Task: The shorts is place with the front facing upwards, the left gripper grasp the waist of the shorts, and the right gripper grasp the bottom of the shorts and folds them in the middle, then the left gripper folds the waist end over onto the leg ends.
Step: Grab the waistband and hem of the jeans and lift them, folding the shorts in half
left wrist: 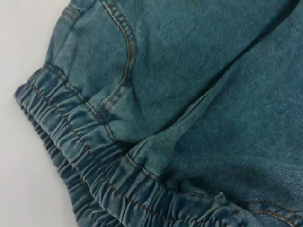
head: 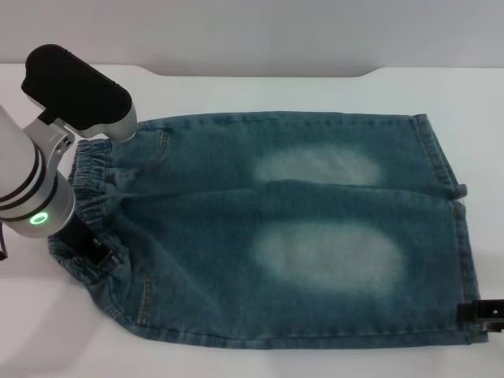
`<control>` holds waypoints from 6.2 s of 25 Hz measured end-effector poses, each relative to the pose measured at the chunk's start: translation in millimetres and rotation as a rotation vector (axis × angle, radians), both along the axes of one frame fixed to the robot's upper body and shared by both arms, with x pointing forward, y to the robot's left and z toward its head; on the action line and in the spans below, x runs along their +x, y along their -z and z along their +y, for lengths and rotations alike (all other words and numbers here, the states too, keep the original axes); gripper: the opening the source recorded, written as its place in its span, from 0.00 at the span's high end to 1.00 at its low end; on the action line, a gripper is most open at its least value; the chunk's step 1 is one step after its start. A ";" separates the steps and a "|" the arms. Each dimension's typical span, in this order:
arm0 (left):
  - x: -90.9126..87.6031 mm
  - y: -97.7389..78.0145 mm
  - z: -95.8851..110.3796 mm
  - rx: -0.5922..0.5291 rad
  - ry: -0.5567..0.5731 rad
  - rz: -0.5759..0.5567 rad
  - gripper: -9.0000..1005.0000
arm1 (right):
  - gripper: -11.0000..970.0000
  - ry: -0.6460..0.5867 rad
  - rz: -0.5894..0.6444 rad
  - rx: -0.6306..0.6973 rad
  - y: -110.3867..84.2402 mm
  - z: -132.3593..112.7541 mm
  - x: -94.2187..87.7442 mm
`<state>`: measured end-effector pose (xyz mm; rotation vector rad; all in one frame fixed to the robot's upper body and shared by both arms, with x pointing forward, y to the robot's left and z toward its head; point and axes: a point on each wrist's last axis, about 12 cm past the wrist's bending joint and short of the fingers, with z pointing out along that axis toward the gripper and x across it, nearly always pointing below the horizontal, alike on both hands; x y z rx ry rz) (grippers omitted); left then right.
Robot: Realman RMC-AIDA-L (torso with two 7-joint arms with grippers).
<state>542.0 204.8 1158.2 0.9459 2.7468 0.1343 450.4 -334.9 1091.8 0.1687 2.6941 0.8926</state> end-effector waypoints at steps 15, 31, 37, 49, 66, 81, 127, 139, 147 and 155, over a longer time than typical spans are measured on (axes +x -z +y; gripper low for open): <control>-0.2 -1.0 -1.9 0.000 0.003 -0.007 0.95 | 0.40 -0.014 0.010 0.010 5.8 3.4 3.0; -0.5 -1.3 -1.3 0.001 0.000 -0.007 0.95 | 0.41 -0.095 -0.042 0.079 4.4 13.9 5.9; -0.4 -1.5 -0.5 0.002 -0.001 -0.007 0.95 | 0.65 -0.107 -0.041 0.083 5.5 15.8 5.4; 0.2 -0.6 0.3 0.006 -0.004 -0.002 0.95 | 0.78 -0.084 -0.032 -0.002 -8.2 8.6 9.3; -0.8 -11.9 -6.3 0.007 0.008 -0.015 0.95 | 0.41 -0.068 0.017 0.020 7.8 9.4 7.2; -1.0 -10.3 -5.4 0.014 0.007 -0.010 0.95 | 0.43 -0.089 0.023 0.024 7.8 14.3 8.0; 1.3 -10.0 -6.9 0.017 0.016 -0.011 0.95 | 0.46 -0.014 0.022 0.023 6.9 -3.7 8.3; 1.1 -9.6 -6.8 0.019 0.017 -0.008 0.95 | 0.46 0.007 0.034 0.030 10.7 -6.7 7.7; 0.8 -9.8 -6.5 0.020 0.018 -0.008 0.95 | 0.46 0.025 0.034 0.029 9.6 -10.9 7.2; 1.2 -11.5 -6.4 0.017 0.017 -0.015 0.95 | 0.46 0.022 0.001 0.026 1.2 -10.4 12.1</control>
